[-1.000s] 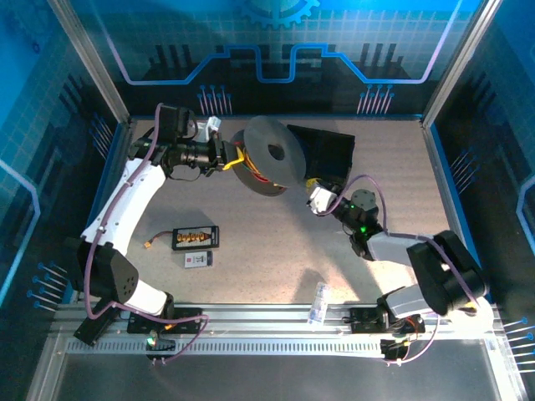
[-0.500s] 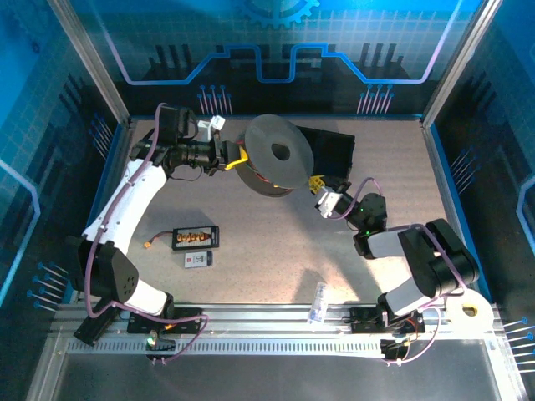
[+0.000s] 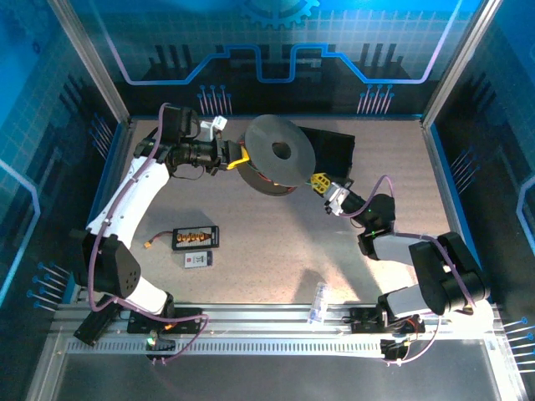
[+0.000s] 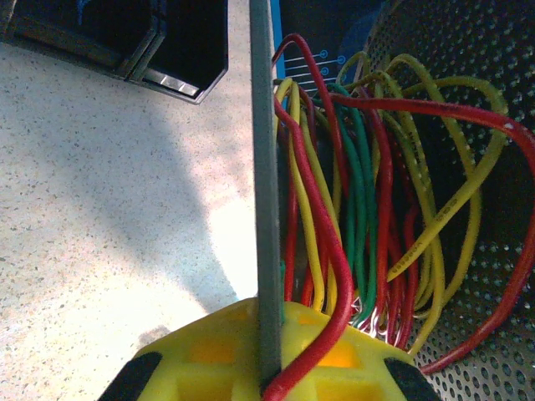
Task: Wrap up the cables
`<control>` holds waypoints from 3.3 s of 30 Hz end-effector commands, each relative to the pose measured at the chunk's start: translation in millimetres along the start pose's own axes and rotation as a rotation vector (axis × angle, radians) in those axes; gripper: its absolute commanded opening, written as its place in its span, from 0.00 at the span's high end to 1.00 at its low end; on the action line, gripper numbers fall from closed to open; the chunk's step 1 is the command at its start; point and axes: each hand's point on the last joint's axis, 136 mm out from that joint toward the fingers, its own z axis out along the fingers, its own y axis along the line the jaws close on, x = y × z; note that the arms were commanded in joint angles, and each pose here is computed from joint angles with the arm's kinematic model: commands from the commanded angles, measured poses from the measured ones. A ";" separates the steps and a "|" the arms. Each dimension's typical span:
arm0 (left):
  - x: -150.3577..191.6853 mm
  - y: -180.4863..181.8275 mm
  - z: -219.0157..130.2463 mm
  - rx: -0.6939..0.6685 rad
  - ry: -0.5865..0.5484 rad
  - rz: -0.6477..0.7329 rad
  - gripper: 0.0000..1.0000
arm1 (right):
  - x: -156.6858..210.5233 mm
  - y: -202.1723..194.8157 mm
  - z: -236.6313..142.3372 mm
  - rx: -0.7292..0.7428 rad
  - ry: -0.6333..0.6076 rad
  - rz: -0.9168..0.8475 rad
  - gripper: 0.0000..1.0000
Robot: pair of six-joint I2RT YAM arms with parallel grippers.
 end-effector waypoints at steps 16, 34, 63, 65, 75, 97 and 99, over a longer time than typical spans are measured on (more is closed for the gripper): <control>1.9 -31.9 -2.7 0.127 0.031 0.080 1.00 | 18.8 -37.1 11.8 0.236 0.145 -0.232 1.00; -19.7 -20.1 -13.8 -0.014 -0.112 0.113 1.00 | 58.0 27.9 17.1 -0.151 0.347 0.358 0.46; -71.6 -57.6 -58.6 -0.120 -0.613 0.522 1.00 | 15.7 15.4 14.4 -0.223 0.271 2.005 0.17; -66.6 -64.9 -57.5 -0.099 -0.630 0.571 1.00 | 25.2 31.6 20.5 -0.247 0.351 2.134 0.21; -42.0 -91.8 -38.2 -0.034 -0.659 0.779 1.00 | 28.8 88.8 41.5 -0.221 0.502 2.535 0.21; -23.1 -85.6 -21.7 -0.016 -0.594 0.794 1.00 | 38.4 72.2 41.2 -0.048 0.339 2.672 0.36; -20.8 -85.1 -20.5 -0.012 -0.587 0.794 1.00 | 37.7 70.2 41.5 -0.038 0.334 2.671 0.37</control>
